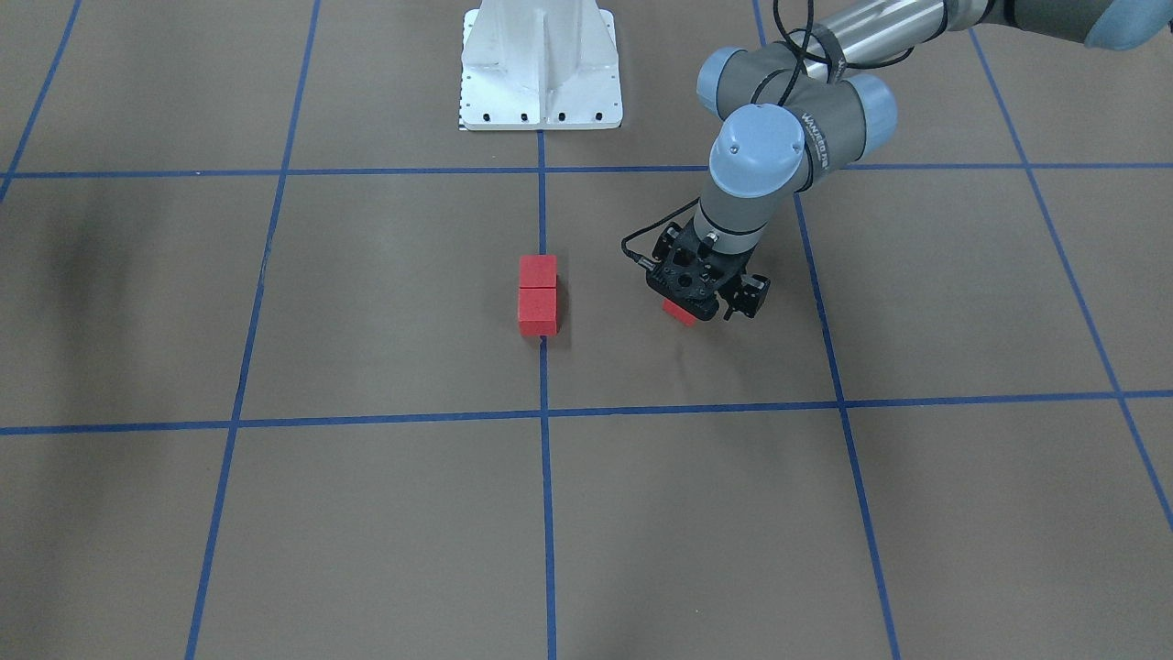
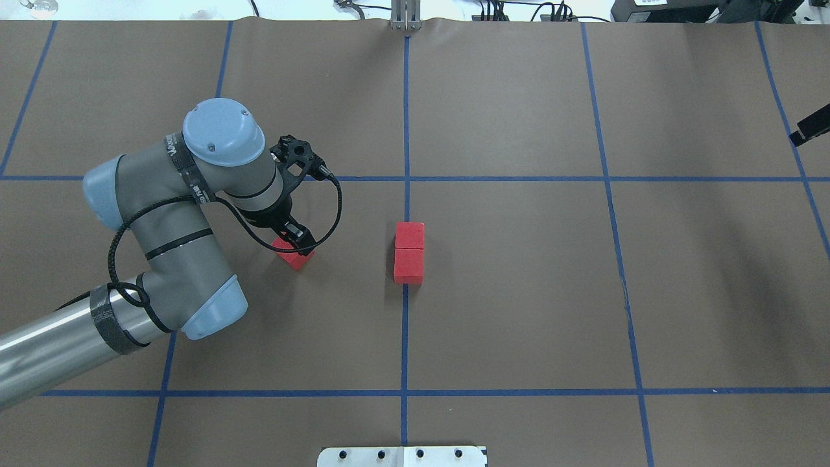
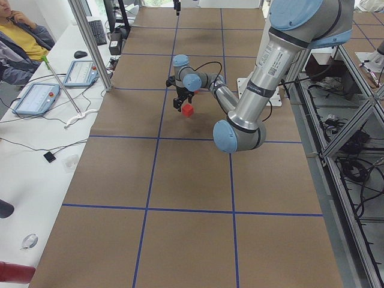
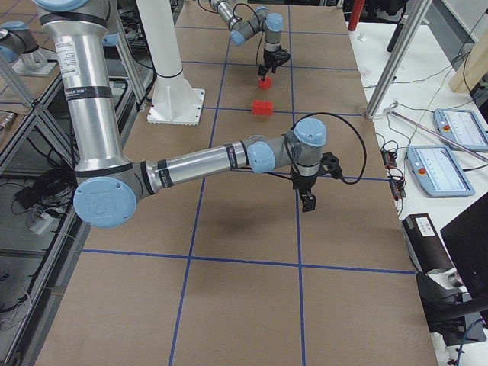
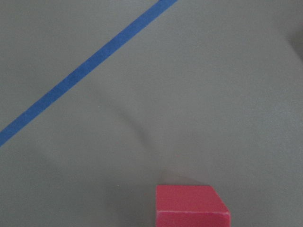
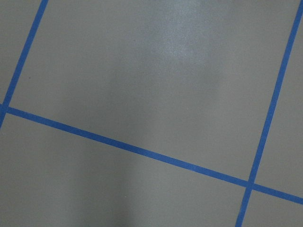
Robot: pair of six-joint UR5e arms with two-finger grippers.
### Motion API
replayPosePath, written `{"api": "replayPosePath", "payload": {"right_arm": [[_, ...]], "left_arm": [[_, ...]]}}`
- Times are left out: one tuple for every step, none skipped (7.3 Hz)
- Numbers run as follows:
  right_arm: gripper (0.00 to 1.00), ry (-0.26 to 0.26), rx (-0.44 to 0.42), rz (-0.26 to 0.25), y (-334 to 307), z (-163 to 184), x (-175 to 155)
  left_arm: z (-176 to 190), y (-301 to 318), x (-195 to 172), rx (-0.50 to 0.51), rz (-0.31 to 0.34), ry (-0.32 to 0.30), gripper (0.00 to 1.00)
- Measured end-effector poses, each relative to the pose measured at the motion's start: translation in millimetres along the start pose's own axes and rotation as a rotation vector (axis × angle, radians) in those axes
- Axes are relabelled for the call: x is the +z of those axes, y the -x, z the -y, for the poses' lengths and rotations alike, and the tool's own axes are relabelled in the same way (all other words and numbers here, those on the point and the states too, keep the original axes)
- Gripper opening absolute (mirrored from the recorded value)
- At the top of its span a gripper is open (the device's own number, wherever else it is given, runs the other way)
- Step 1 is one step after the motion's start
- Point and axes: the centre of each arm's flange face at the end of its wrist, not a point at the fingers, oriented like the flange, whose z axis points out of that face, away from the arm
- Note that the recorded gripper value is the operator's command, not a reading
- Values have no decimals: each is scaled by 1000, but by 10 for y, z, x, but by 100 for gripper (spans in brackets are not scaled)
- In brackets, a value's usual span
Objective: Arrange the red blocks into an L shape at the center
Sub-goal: 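Carry the red cube with the left gripper toward the two-cube row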
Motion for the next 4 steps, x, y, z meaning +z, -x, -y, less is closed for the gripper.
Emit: {"api": "replayPosePath", "payload": {"right_arm": [[100,0,0,0,0,0,0],[100,0,0,0,-1,0,2],[100,1,1,0,-6,1,7],[100,3,2,0,-11,2,14]], "left_arm": [[-12,-30,28,4,-2,5,98],[-22,-46,65,6,-2,12,89],[-29,-50,107,6,-2,19,82],[-36,-49,136,8,-1,25,76]]}}
